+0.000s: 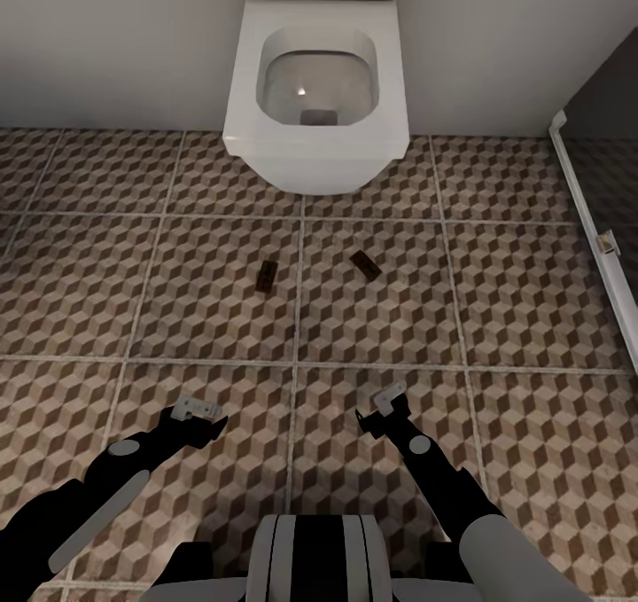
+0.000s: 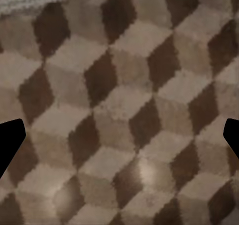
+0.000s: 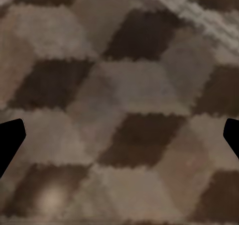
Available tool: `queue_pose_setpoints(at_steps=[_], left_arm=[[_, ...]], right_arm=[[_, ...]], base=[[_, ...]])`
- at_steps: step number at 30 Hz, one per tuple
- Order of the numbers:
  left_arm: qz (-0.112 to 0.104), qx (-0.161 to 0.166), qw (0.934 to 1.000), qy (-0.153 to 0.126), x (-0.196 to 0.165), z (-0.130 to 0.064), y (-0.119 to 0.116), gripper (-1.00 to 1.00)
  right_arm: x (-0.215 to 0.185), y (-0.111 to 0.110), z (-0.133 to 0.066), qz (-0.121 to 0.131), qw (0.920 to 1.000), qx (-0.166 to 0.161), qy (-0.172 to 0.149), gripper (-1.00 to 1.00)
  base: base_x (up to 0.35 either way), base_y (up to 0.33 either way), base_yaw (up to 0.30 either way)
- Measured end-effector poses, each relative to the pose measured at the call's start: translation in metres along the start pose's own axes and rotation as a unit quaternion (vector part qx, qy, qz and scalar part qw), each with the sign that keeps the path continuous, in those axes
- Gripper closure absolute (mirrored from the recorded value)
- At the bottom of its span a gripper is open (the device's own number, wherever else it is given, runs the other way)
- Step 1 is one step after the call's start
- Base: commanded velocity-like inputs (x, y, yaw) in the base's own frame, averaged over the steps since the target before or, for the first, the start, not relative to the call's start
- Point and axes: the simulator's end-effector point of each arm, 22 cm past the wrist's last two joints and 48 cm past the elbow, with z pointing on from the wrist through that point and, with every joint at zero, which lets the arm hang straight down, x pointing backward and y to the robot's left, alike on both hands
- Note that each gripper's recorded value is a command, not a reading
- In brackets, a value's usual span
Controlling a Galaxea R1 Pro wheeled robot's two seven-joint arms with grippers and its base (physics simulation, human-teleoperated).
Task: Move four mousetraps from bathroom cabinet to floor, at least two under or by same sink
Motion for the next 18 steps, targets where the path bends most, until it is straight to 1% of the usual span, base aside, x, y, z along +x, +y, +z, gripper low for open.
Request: queue_pose_setpoints(at_steps=[14, 18], left_arm=[[-0.001, 0.001, 1.0000, 0.001, 0.0004, 0.0003, -0.0013, -1.00], [0.001, -0.001, 1.0000, -0.006, -0.0070, -0.0049, -0.0003, -1.00]], right_arm=[[-0.0001, -0.0010, -0.0002, 0.000, 1.0000, 0.001, 0.000, -1.00], [-0.0093, -0.0048, -0.0041, -0.002, 1.0000, 0.004, -0.007, -1.00]], base=[[-0.004, 0.000, 0.000], [0.000, 0.000, 0.000]])
